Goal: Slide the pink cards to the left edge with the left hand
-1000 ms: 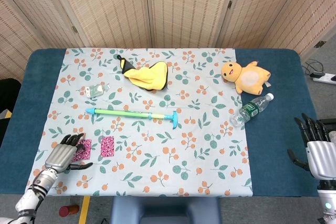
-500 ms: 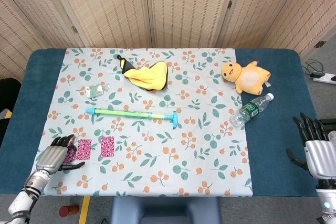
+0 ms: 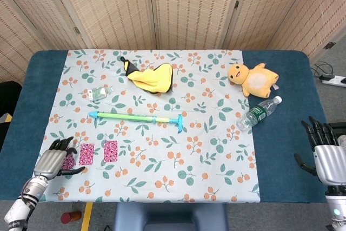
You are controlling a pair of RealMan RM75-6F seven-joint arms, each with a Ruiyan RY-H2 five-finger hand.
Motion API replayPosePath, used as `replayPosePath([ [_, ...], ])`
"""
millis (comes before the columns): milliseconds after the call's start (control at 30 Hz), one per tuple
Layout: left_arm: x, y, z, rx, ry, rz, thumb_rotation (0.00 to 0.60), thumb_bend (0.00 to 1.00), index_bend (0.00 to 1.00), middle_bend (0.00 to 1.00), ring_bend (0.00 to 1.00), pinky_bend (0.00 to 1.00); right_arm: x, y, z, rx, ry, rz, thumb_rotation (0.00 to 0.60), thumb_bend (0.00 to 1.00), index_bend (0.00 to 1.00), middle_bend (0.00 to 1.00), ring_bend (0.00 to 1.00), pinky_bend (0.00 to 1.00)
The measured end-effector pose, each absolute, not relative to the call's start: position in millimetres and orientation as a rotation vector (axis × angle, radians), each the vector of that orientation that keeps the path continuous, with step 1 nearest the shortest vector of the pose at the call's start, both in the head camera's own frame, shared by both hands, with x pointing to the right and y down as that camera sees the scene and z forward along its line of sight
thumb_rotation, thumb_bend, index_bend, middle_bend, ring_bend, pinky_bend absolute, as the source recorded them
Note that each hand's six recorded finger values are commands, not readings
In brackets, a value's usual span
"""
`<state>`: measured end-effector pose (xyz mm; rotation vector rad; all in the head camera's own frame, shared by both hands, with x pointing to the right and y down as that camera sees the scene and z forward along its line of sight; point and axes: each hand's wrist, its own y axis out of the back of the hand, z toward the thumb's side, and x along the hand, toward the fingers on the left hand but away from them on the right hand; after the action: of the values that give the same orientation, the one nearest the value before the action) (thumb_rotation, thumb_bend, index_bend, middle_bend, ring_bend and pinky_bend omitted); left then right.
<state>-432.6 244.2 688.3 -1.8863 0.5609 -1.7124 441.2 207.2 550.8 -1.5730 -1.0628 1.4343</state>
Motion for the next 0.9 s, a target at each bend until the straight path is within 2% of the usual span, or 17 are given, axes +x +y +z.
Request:
replayPosePath([
  [133,-418.6,232.7,686.4,-1.902,0.603,-1.649,0.373,0.13,0.28,0.00,0.00,0.00,442.6,208.0,549.6,-1.571,-1.066,1.435,0.600,0.33,0.00,0.00,0.00,0.00],
  [200,-412.0,227.8,686.7,-1.908,0.601,-1.627,0.510,0.13,0.26,0.00,0.00,0.00,443.7,208.6,549.2,-1.570,-1.069,1.437,0.600,0.33,0.00,0.00,0.00,0.00],
  [300,-403.7,222.0,688.4,-1.914,0.583,-1.611,0.599,0.13,0.25,0.00,0.00,0.00,446.5,209.7,548.3,-1.564,-1.076,1.442,0.600,0.33,0.00,0.00,0.00,0.00],
  [733,-363.0,209.2,700.1,-1.978,0.559,-1.585,0.596,0.13,0.25,0.00,0.00,0.00,450.5,210.3,552.2,-1.575,-1.076,1.452,0.600,0.33,0.00,0.00,0.00,0.00],
  [900,-349.3,204.9,706.6,-2.005,0.560,-1.591,0.538,0.13,0.25,0.00,0.00,0.00,452.7,209.7,551.5,-1.572,-1.085,1.450,0.600,0.33,0.00,0.00,0.00,0.00],
])
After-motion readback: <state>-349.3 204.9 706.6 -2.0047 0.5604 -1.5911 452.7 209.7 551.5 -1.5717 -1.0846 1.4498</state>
